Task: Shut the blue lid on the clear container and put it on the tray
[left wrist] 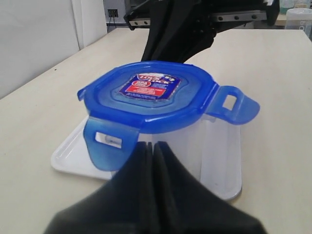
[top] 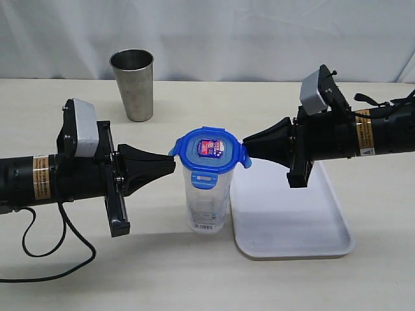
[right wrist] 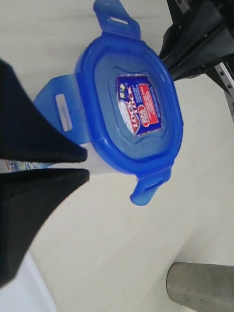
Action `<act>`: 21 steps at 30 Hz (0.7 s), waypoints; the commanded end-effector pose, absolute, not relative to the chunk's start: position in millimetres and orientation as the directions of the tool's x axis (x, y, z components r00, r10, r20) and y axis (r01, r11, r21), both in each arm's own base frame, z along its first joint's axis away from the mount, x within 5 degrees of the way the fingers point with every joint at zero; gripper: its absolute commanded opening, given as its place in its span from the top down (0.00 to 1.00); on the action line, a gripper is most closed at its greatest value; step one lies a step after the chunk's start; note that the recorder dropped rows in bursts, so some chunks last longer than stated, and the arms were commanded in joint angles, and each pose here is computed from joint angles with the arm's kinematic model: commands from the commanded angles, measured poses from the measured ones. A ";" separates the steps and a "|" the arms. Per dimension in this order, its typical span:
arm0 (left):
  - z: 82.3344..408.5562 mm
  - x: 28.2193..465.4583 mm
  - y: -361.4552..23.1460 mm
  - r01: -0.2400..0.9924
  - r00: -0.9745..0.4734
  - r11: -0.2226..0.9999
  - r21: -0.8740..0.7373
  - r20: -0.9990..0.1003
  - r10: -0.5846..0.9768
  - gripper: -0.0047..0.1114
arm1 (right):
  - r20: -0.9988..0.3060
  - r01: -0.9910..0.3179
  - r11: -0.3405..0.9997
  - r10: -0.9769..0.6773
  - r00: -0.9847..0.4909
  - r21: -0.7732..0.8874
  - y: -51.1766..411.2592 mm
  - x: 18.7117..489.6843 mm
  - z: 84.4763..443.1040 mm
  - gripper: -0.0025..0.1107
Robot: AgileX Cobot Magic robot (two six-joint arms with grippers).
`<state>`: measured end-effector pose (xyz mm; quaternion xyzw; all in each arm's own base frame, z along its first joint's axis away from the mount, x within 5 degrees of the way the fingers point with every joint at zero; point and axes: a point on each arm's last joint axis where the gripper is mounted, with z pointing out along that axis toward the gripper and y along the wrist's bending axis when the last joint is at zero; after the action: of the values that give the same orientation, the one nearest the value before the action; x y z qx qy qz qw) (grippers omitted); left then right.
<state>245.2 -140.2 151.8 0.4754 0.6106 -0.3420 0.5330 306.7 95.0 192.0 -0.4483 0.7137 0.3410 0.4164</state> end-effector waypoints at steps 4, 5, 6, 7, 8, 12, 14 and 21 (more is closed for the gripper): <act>151.9 248.3 -140.4 0.938 0.011 0.338 0.084 -0.977 0.212 0.96 | -0.904 -0.932 0.343 -0.350 -0.246 0.120 96.1 303.5 193.9 0.94; 152.0 248.4 -140.4 0.937 0.010 0.340 0.083 -0.977 0.211 0.96 | -0.904 -0.932 0.343 -0.350 -0.246 0.120 96.1 303.5 193.9 0.94; 152.0 248.4 -140.4 0.937 0.010 0.340 0.083 -0.977 0.211 0.96 | -0.904 -0.932 0.343 -0.350 -0.246 0.120 96.1 303.5 193.9 0.94; 151.7 248.5 -140.3 0.937 0.009 0.341 0.084 -0.977 0.214 0.96 | -0.902 -0.930 0.349 -0.354 -0.247 0.118 95.7 304.0 193.5 0.94; 151.7 248.5 -140.3 0.937 0.009 0.341 0.084 -0.977 0.214 0.96 | -0.902 -0.929 0.351 -0.355 -0.247 0.117 95.6 304.2 193.4 0.94; 148.0 247.8 -139.7 0.939 -0.003 0.333 0.083 -0.968 0.252 0.96 | -0.897 -0.925 0.365 -0.363 -0.250 0.110 94.8 305.3 192.4 0.94; 145.5 247.4 -139.1 0.940 -0.033 0.335 0.061 -0.962 0.270 0.96 | -0.897 -0.925 0.365 -0.363 -0.250 0.110 94.8 305.3 192.4 0.94; 130.2 242.6 -142.4 0.962 -0.093 0.272 -0.025 -0.966 0.242 0.96 | -0.897 -0.924 0.366 -0.364 -0.250 0.109 94.7 305.4 192.3 0.94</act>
<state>243.4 -139.7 135.4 0.4802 0.6418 -0.3488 0.4856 306.6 94.9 191.7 -0.4499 0.7138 0.3400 0.4153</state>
